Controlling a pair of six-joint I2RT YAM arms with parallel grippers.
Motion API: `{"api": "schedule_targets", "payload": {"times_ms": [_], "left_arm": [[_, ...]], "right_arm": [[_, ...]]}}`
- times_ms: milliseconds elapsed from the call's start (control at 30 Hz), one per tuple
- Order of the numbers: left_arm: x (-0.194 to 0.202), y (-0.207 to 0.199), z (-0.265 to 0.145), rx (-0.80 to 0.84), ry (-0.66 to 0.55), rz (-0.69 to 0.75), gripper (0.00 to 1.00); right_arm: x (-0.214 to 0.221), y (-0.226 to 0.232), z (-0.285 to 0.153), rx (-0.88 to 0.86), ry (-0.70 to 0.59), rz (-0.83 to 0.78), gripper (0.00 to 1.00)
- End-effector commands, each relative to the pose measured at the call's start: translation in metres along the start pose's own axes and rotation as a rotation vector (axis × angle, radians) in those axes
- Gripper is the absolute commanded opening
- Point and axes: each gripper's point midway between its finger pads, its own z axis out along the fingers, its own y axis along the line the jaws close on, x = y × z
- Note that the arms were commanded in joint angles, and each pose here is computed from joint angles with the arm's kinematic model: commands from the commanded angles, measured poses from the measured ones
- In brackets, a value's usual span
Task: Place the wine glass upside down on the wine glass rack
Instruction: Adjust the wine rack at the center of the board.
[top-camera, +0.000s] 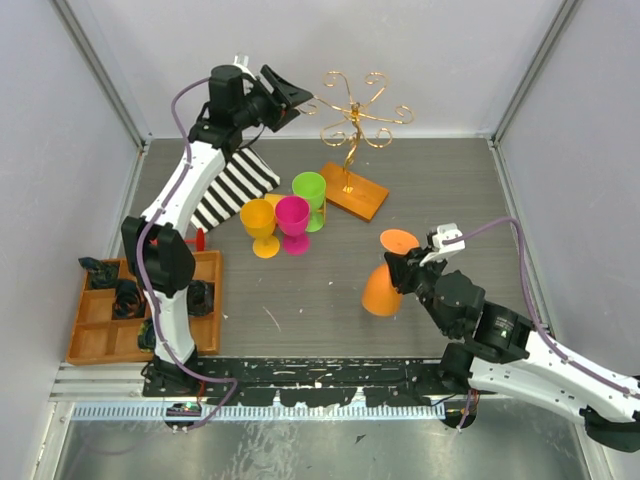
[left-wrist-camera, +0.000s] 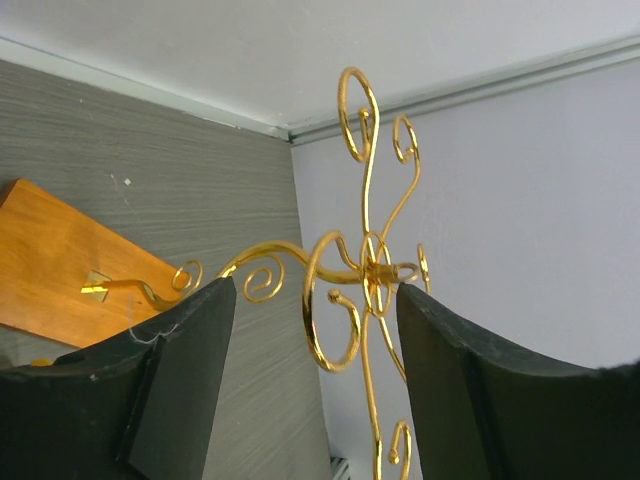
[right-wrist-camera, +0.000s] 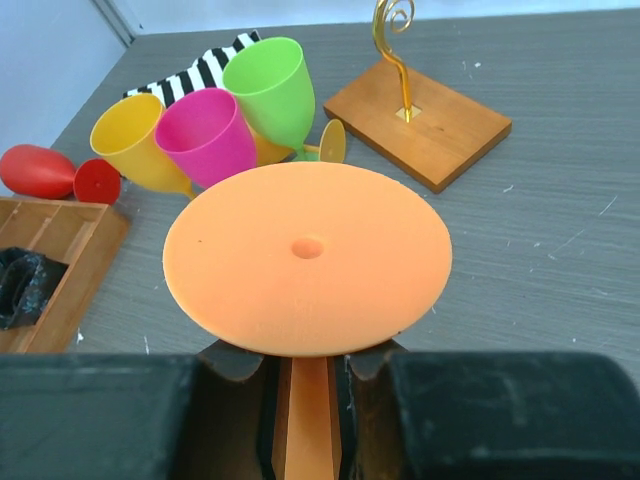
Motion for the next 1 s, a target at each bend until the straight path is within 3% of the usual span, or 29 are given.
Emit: {"api": "schedule_targets", "payload": {"times_ms": [0, 500, 967], "left_arm": [[-0.007, -0.035, -0.029, 0.09, -0.012, 0.088, 0.75], [0.01, -0.011, -0.099, -0.029, -0.015, 0.375, 0.83], [0.029, 0.018, -0.159, -0.115, -0.092, 0.508, 0.87]], "right_arm": [[-0.045, 0.011, 0.003, -0.018, -0.156, 0.024, 0.0], [-0.081, 0.033, 0.039, -0.01, -0.382, -0.23, 0.01], [-0.122, 0.015, 0.103, -0.116, -0.485, -0.285, 0.01]]}}
